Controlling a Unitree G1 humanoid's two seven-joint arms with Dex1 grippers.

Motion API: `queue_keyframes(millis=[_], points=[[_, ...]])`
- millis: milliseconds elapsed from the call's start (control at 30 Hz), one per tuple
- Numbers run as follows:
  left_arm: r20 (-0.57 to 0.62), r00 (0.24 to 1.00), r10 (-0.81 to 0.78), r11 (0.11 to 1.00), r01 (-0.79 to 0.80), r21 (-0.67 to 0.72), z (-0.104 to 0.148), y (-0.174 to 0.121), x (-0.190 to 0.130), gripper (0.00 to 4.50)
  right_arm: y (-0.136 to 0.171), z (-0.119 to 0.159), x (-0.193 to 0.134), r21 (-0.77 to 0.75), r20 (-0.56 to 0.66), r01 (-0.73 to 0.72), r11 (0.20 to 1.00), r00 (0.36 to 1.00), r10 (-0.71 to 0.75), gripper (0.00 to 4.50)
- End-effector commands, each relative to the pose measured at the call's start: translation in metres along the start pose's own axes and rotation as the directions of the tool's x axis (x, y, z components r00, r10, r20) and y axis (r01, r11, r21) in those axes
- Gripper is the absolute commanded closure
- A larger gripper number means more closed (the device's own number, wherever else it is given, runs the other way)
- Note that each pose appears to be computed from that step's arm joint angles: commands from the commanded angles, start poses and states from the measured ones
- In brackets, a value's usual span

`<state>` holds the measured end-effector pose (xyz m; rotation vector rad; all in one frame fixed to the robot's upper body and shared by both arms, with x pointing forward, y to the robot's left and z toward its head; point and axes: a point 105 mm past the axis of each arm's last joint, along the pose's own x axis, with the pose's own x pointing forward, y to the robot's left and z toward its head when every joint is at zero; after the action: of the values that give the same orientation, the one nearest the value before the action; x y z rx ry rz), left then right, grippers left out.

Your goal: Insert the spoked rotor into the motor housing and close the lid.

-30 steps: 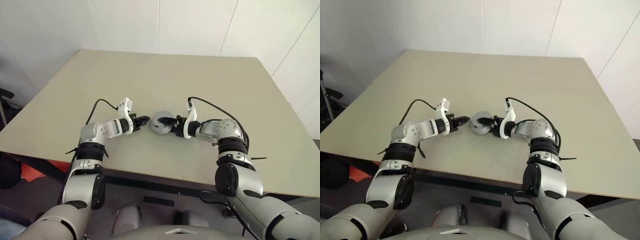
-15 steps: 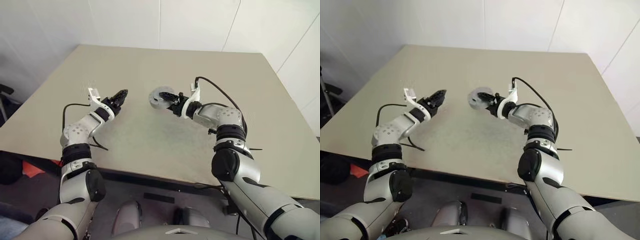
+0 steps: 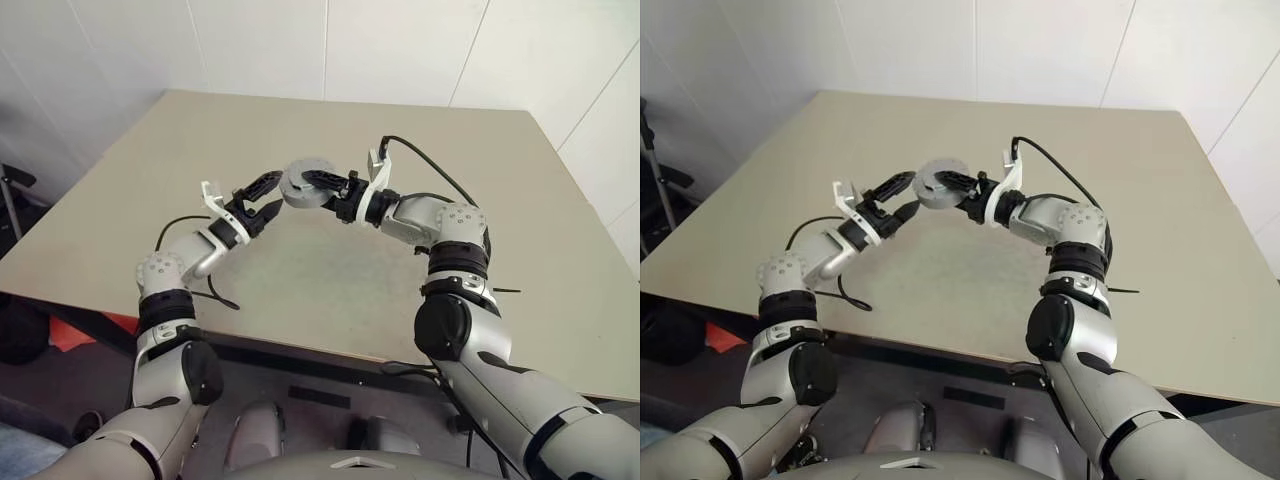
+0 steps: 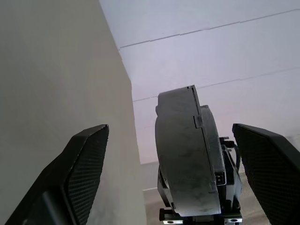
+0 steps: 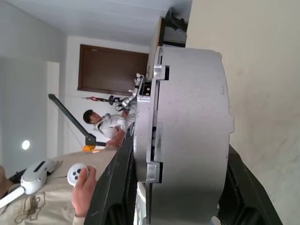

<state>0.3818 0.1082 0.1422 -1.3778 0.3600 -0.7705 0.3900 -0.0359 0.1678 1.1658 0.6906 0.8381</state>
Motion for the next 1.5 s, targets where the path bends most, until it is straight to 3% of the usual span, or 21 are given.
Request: queue_keyframes(millis=[33,533,733,833,1033,1467,1500], points=[[-0.035,0.995,-0.09,0.996,0.089,-0.024,-0.004,-0.019,0.007,0.02,0.028,0.005,-0.001,-0.054,0.015,-0.09,0.994,0.996,0.091,2.42],[0.027,0.984,-0.175,0.977,0.177,-0.116,0.005,-0.029,0.024,0.02,0.026,-0.001,-0.001,-0.083,-0.002,-0.081,0.993,0.997,0.081,2.42],[-0.007,0.989,-0.148,0.983,0.147,-0.111,-0.003,-0.025,0.031,0.02,0.026,0.0,-0.001,-0.092,0.005,-0.077,0.993,0.997,0.077,2.42],[-0.019,0.991,-0.129,0.987,0.127,-0.103,-0.005,-0.021,0.033,0.58,0.026,0.0,0.0,-0.101,0.007,-0.074,0.992,0.997,0.075,2.42],[-0.004,0.992,-0.123,0.988,0.122,-0.094,-0.002,-0.019,0.032,2.31,0.024,0.001,0.0,-0.106,0.017,-0.065,0.992,0.998,0.067,2.42],[-0.005,0.993,-0.12,0.988,0.119,-0.094,-0.002,-0.018,0.031,2.38,0.022,0.002,-0.001,-0.167,0.025,-0.051,0.985,0.998,0.056,2.42],[-0.003,0.993,-0.119,0.989,0.118,-0.093,-0.002,-0.018,0.031,2.38,0.021,0.002,-0.001,-0.172,0.029,-0.046,0.984,0.998,0.051,1.72]])
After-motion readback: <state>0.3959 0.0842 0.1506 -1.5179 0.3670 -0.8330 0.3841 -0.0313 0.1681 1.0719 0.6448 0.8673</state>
